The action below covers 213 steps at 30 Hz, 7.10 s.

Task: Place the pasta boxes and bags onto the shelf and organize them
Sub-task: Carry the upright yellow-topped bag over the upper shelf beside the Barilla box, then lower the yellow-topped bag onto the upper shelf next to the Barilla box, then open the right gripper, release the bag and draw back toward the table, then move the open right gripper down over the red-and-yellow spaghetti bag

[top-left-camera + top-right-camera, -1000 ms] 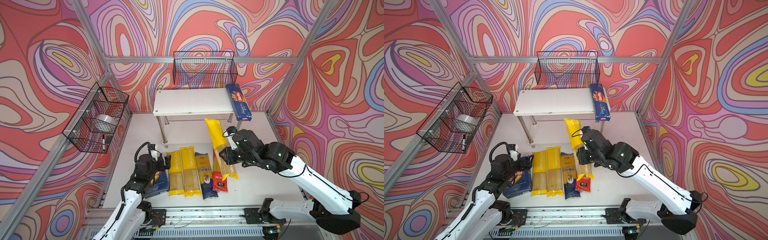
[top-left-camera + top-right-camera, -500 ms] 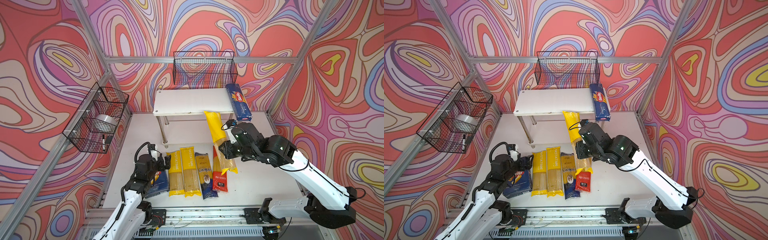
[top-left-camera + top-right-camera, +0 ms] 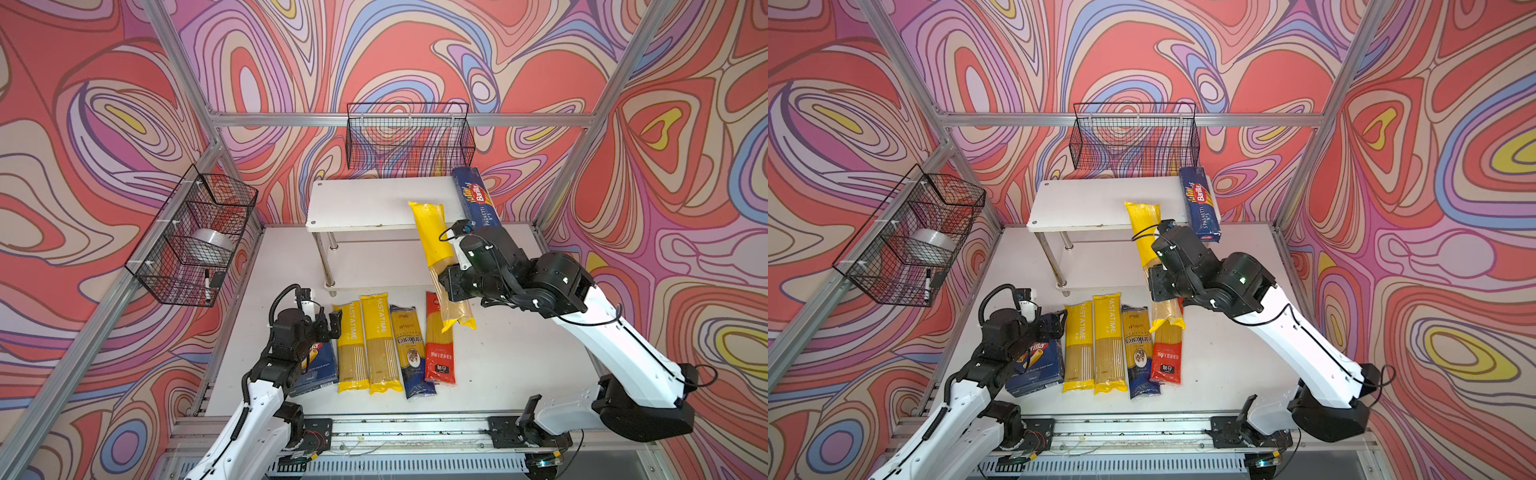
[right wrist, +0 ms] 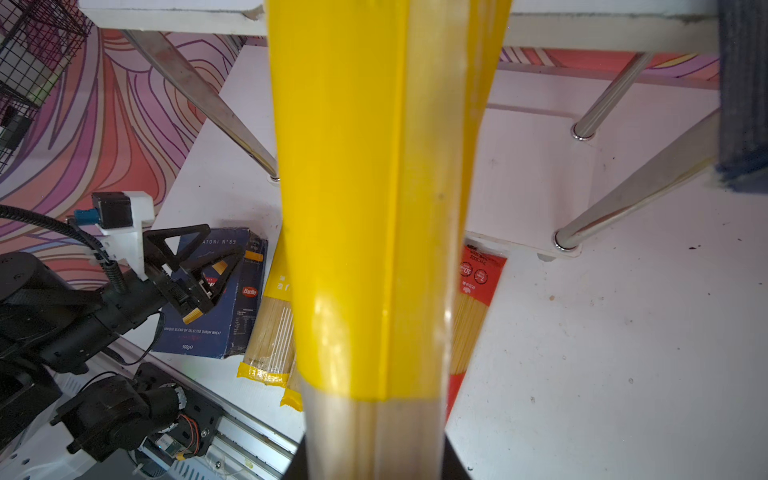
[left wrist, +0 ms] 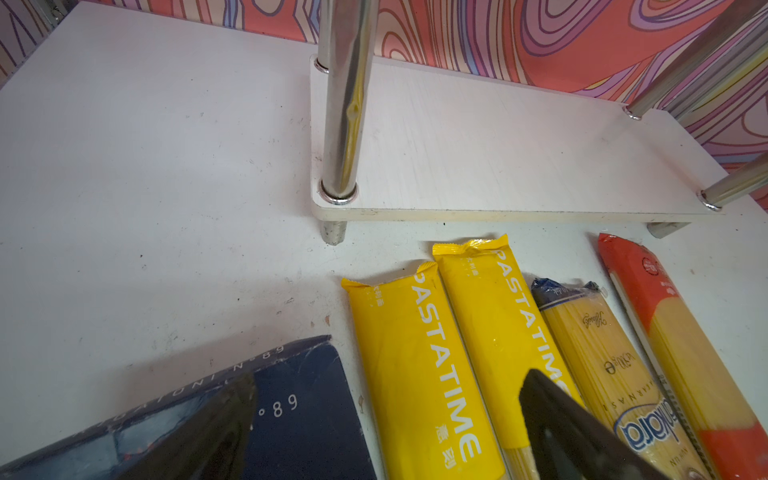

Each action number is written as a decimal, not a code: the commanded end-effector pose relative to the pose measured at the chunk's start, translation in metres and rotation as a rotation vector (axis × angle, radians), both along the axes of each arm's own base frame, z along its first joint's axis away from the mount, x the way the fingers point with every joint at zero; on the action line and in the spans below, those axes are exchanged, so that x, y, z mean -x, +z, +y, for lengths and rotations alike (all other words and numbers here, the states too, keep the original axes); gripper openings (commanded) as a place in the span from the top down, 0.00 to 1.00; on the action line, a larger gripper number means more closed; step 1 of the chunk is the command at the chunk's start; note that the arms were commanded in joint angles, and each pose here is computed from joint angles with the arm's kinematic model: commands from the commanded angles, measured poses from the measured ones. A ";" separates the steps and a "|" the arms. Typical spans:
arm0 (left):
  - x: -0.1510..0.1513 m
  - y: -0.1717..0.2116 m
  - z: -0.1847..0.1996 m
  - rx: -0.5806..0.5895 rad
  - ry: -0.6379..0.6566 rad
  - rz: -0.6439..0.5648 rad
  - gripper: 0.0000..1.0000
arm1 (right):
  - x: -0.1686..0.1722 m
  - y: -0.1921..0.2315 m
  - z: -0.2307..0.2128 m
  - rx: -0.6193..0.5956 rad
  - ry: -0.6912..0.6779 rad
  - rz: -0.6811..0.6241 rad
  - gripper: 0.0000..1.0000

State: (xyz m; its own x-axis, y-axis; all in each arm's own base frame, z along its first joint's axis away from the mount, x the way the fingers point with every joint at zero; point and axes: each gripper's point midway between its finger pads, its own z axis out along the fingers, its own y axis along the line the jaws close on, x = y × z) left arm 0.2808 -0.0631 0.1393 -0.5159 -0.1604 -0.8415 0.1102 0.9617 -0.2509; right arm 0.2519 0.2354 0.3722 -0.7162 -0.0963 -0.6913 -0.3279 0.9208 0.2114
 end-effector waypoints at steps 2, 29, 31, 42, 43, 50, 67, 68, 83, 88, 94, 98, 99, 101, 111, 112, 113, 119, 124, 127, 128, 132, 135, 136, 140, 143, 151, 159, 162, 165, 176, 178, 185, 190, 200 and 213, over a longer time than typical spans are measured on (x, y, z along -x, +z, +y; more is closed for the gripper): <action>0.001 0.001 -0.002 -0.007 -0.018 -0.010 0.00 | -0.024 0.039 0.000 -0.070 -0.017 -0.106 0.99; 0.001 0.001 -0.004 -0.005 -0.029 -0.012 0.00 | -0.100 0.075 -0.012 -0.102 -0.068 -0.195 1.00; 0.001 0.001 -0.004 -0.005 -0.030 -0.012 0.00 | -0.104 0.073 -0.010 -0.091 -0.066 -0.199 1.00; 0.001 0.001 -0.003 -0.006 -0.025 -0.012 0.00 | -0.133 0.076 -0.027 -0.023 -0.143 -0.293 0.98; 0.001 0.001 -0.003 -0.006 -0.024 -0.012 0.00 | -0.136 0.076 -0.026 -0.027 -0.144 -0.297 0.98; 0.001 0.001 -0.003 -0.007 -0.025 -0.013 0.00 | -0.147 0.073 -0.027 0.000 -0.162 -0.297 0.96; 0.001 0.001 -0.003 -0.007 -0.024 -0.012 0.00 | -0.181 0.048 -0.034 -0.001 -0.205 -0.251 0.91; 0.001 0.001 -0.003 -0.007 -0.024 -0.013 0.00 | -0.181 0.046 -0.036 0.004 -0.212 -0.243 0.89; 0.001 0.001 -0.004 -0.005 -0.029 -0.013 0.00 | -0.185 0.039 -0.030 -0.053 -0.227 -0.221 0.63; 0.002 0.002 -0.005 -0.003 -0.039 -0.015 0.00 | -0.186 0.042 -0.026 -0.079 -0.229 -0.221 0.60; 0.002 0.002 -0.006 -0.003 -0.041 -0.016 0.00 | -0.183 0.049 -0.025 -0.085 -0.216 -0.216 0.57; 0.002 0.001 -0.006 -0.003 -0.042 -0.014 0.00 | -0.179 0.045 -0.029 -0.067 -0.222 -0.201 0.55; 0.002 0.001 -0.006 -0.003 -0.042 -0.015 0.00 | -0.178 0.046 -0.031 -0.067 -0.224 -0.207 0.55; 0.002 0.002 -0.006 -0.003 -0.041 -0.015 0.00 | -0.174 0.053 -0.033 -0.079 -0.226 -0.226 0.55; 0.002 0.002 -0.006 -0.002 -0.044 -0.016 0.00 | -0.133 0.088 -0.030 -0.173 -0.114 -0.262 0.50; 0.002 0.002 -0.006 -0.002 -0.043 -0.016 0.00 | -0.127 0.091 -0.030 -0.182 -0.101 -0.267 0.50; 0.002 0.002 -0.006 -0.003 -0.046 -0.017 0.00 | -0.119 0.095 -0.030 -0.196 -0.083 -0.276 0.50; 0.005 0.007 -0.017 0.050 -0.095 -0.029 0.00 | -0.063 0.095 -0.007 -0.274 0.109 -0.299 0.50; 0.011 0.035 -0.038 0.168 -0.188 -0.119 0.00 | -0.028 0.075 0.001 -0.227 0.147 -0.259 0.50; 0.020 0.026 -0.047 0.180 -0.241 -0.144 0.00 | -0.015 0.067 -0.007 -0.238 0.126 -0.258 0.50; 0.023 0.022 -0.050 0.178 -0.266 -0.156 0.00 | -0.013 0.064 -0.011 -0.242 0.116 -0.259 0.50; 0.031 0.021 -0.053 0.243 -0.279 -0.218 0.00 | -0.006 0.047 -0.019 -0.236 0.086 -0.228 0.51; 0.033 0.018 -0.051 0.242 -0.266 -0.220 0.00 | -0.006 0.037 -0.016 -0.230 0.091 -0.194 0.51; 0.032 0.017 -0.048 0.228 -0.250 -0.214 0.00 | -0.006 0.034 -0.016 -0.228 0.086 -0.188 0.51; 0.032 0.015 -0.045 0.189 -0.246 -0.201 0.00 | -0.011 0.028 -0.014 -0.234 0.074 -0.199 0.51; 0.030 0.011 -0.042 0.175 -0.229 -0.190 0.00 | -0.015 0.027 -0.012 -0.244 0.068 -0.211 0.51; 0.028 0.012 -0.042 0.157 -0.231 -0.180 0.00 | -0.031 0.024 -0.007 -0.227 0.042 -0.241 0.51; 0.030 0.017 -0.031 0.140 -0.174 -0.194 0.00 | -0.040 0.019 -0.002 -0.224 0.038 -0.259 0.51; 0.031 0.018 -0.032 0.142 -0.176 -0.199 0.00 | -0.044 0.021 0.002 -0.228 0.041 -0.268 0.51; 0.032 0.019 -0.031 0.138 -0.178 -0.199 0.00 | -0.050 0.019 0.008 -0.218 0.047 -0.261 0.51; 0.031 0.018 -0.031 0.136 -0.173 -0.190 0.00 | -0.067 0.021 0.013 -0.198 0.029 -0.303 0.50; 0.031 0.017 -0.032 0.137 -0.178 -0.184 0.00 | -0.069 0.024 0.011 -0.188 0.018 -0.315 0.50; 0.031 0.019 -0.032 0.133 -0.182 -0.186 0.00 | -0.074 0.021 0.014 -0.133 0.050 -0.289 0.48; 0.031 0.021 -0.029 0.124 -0.167 -0.204 0.00 | -0.067 0.011 0.019 -0.133 0.097 -0.247 0.45; 0.034 0.028 -0.021 0.096 -0.134 -0.237 0.00 | -0.022 -0.033 -0.010 -0.045 0.165 -0.157 0.39; 0.031 0.027 -0.009 0.057 -0.074 -0.230 0.00 | 0.016 -0.128 -0.033 -0.129 0.092 -0.025 0.38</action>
State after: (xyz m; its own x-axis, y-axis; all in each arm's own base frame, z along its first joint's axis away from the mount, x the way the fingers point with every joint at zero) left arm 0.2482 -0.0743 0.1574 -0.3373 -0.1885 -0.9223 0.2461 0.9280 -0.2797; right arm 0.2297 0.2056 0.2604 -0.6723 -0.1441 -0.7262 -0.4807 0.8309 0.2801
